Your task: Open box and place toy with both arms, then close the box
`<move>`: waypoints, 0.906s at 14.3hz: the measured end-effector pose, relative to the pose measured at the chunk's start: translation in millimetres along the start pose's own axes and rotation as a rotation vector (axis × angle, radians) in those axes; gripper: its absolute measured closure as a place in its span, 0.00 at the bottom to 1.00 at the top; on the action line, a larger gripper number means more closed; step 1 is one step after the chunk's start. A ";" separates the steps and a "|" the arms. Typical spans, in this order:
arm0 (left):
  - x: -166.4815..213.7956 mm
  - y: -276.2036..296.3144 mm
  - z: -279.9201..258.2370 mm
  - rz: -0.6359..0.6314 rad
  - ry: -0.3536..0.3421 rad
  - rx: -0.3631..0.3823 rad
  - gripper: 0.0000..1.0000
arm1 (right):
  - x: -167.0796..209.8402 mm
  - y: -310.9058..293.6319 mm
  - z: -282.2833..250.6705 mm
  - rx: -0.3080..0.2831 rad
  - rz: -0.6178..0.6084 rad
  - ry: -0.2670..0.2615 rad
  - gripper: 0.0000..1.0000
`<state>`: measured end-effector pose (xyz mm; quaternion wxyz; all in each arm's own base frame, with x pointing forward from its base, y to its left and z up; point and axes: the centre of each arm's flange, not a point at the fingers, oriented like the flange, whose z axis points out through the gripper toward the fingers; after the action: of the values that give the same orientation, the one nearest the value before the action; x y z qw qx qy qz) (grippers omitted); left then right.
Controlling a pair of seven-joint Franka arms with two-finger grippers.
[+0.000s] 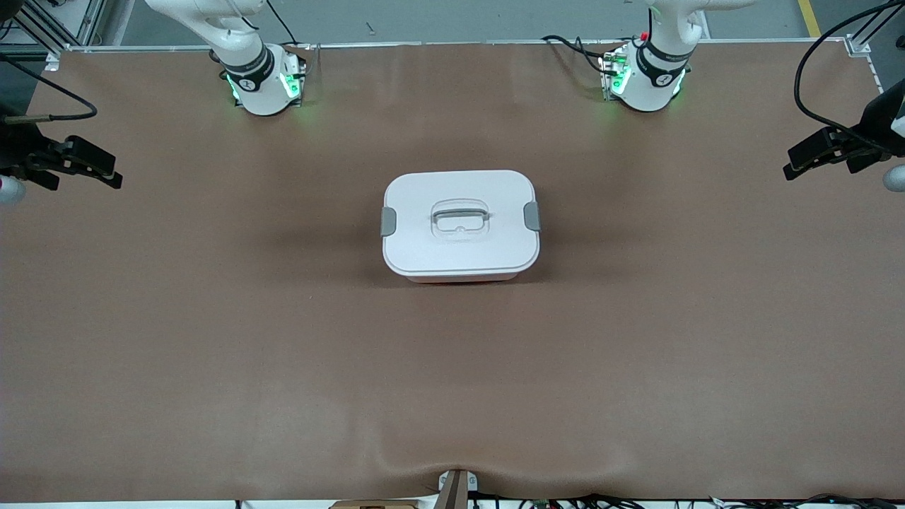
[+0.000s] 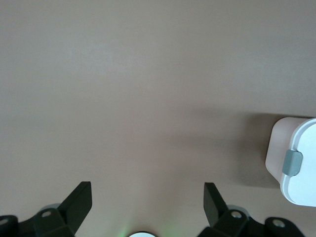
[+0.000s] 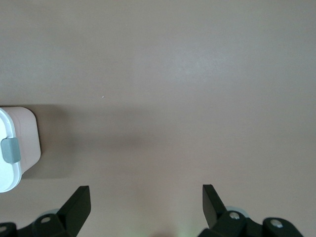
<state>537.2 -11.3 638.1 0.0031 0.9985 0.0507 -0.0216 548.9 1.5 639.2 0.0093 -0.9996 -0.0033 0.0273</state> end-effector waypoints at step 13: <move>0.2 0.1 0.8 -0.020 -0.003 0.000 0.00 | 0.1 10.6 0.1 0.002 0.019 0.000 0.00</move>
<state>537.4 -11.4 637.2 0.0027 0.9979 0.0609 -0.0232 549.1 -9.1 639.0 0.0100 -0.9996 0.0061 0.0273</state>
